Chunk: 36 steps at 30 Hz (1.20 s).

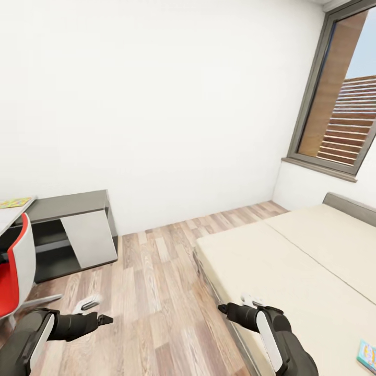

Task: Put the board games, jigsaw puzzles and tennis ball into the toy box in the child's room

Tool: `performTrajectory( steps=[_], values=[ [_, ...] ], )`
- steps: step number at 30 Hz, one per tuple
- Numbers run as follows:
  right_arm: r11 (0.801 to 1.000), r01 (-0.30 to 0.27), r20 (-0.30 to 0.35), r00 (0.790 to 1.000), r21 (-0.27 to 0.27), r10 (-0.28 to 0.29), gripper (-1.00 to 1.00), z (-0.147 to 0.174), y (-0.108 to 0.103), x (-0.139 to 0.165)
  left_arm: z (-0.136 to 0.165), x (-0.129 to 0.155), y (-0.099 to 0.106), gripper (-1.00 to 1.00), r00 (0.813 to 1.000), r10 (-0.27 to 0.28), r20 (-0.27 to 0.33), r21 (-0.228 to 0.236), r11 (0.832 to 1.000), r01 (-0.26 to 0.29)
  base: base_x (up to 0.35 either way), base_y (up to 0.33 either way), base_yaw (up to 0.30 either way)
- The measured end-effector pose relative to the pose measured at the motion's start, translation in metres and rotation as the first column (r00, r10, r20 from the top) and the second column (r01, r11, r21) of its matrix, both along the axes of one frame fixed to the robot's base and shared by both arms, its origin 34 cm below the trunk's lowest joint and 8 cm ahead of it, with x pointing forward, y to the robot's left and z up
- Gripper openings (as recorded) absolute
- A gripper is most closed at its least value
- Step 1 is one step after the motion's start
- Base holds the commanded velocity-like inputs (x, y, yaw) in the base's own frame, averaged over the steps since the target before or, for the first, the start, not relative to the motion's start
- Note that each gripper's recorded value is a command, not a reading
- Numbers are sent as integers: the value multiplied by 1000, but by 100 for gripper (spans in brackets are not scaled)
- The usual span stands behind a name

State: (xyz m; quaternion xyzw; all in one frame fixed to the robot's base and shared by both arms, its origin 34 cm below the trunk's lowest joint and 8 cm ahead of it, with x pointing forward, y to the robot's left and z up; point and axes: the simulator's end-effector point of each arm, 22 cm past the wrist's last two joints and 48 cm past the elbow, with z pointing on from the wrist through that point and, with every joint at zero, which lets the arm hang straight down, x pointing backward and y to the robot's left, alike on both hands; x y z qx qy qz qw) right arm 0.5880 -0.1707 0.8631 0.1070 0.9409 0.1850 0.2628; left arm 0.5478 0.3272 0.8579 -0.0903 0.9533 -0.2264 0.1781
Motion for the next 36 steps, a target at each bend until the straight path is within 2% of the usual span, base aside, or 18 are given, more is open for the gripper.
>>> performTrajectory(
  steps=[36],
  values=[
    [1000,0,0,1000,0,0,100,0,0,0,0,0,0,100,1000,0,0,1,1000,0,-6,0,290]
  ],
)
